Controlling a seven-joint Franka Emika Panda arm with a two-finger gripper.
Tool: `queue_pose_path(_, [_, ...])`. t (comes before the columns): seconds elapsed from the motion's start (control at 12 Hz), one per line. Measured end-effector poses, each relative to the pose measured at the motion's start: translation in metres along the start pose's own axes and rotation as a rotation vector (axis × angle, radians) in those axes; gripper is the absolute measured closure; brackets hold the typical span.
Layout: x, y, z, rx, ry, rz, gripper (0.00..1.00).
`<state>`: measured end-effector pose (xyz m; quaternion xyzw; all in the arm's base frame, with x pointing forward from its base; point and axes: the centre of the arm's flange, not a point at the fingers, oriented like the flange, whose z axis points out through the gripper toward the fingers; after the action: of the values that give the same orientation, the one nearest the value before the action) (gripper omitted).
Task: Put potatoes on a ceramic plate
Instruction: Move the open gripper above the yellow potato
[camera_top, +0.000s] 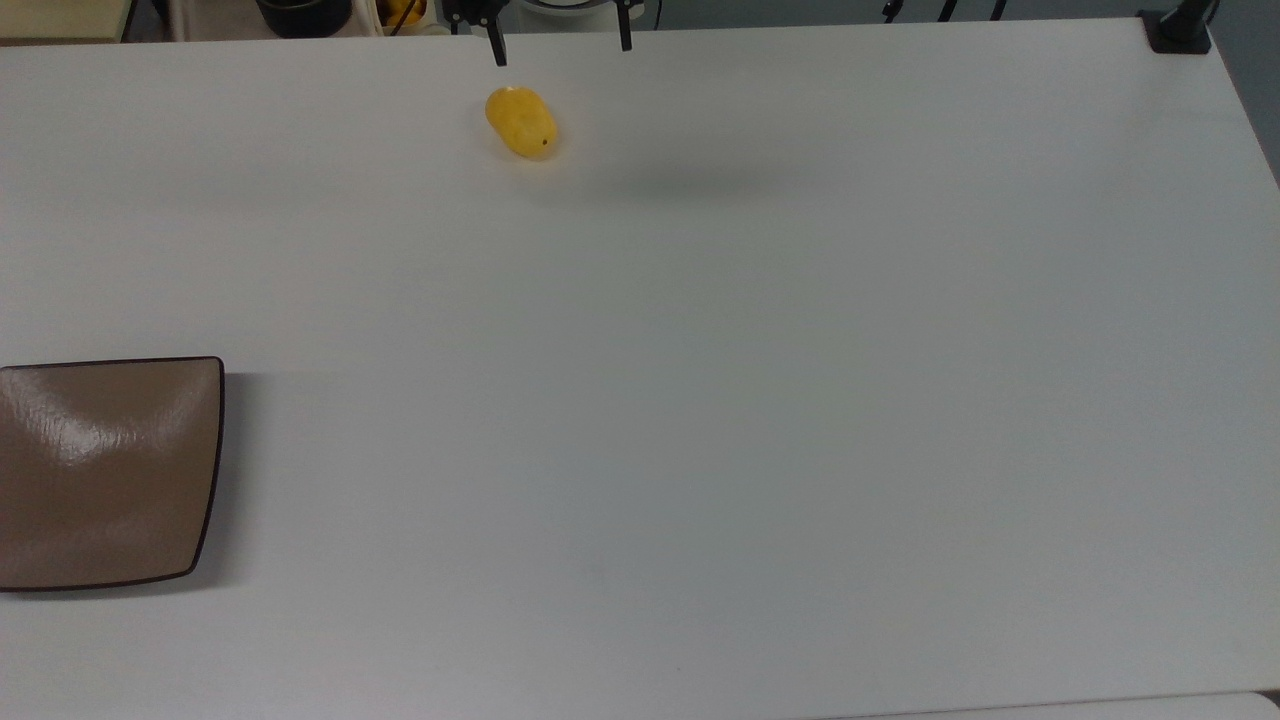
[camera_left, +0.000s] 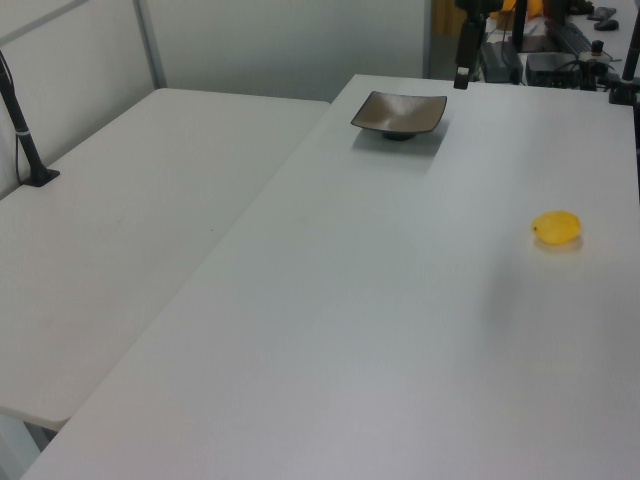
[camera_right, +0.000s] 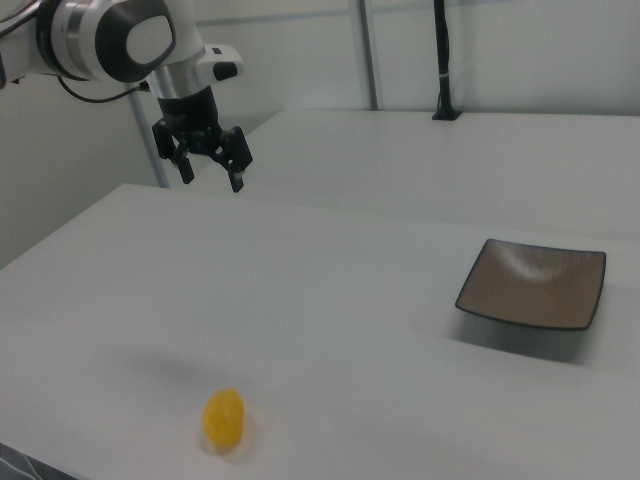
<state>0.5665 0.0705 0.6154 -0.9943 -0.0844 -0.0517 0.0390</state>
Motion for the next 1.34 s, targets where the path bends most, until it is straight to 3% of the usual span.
queue_pose_path(1.0, [-0.004,0.006,-0.011,-0.002,0.020,0.002,0.00])
queue_pose_path(1.34, [-0.022,0.005,-0.011,0.002,0.008,-0.134,0.00])
